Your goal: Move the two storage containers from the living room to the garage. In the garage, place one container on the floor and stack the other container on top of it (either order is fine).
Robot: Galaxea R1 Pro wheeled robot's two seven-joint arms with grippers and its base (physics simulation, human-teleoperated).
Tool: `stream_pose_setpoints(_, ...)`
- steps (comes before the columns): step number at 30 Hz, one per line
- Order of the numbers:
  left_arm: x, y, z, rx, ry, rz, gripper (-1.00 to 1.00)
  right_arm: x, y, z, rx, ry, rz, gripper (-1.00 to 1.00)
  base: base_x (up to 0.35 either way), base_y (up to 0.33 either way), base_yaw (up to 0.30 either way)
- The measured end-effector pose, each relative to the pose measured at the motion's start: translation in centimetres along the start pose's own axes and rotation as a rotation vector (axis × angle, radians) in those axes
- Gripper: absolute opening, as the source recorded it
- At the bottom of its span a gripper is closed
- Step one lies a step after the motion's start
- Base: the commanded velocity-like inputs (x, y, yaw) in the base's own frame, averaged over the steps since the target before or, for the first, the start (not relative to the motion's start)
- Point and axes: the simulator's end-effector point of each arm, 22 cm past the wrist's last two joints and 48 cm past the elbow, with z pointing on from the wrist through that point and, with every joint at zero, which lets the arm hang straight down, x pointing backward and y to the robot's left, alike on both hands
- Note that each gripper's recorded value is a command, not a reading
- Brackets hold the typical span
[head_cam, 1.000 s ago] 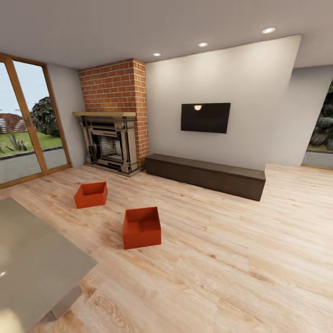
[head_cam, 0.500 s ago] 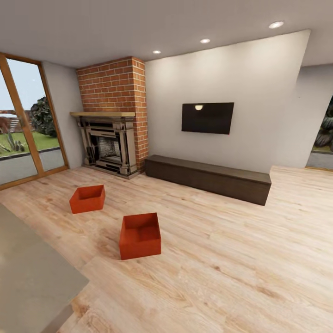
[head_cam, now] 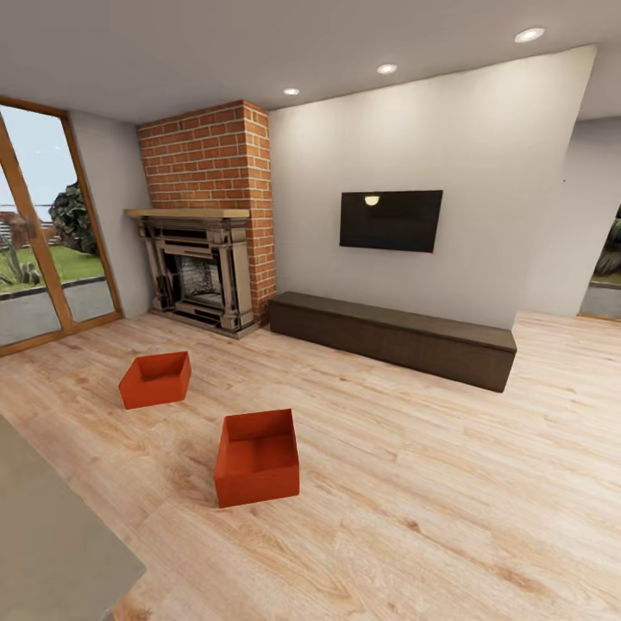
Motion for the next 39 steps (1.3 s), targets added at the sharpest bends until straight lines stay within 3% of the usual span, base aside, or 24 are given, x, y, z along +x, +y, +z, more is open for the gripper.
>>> stream_pose_setpoints(39, 0.00, 0.00, 0.00, 0.000, 0.000, 0.000, 1.00, 0.01, -0.10, 0.01, 0.001, 0.000, 0.000, 1.00, 0.322, 0.000, 0.000)
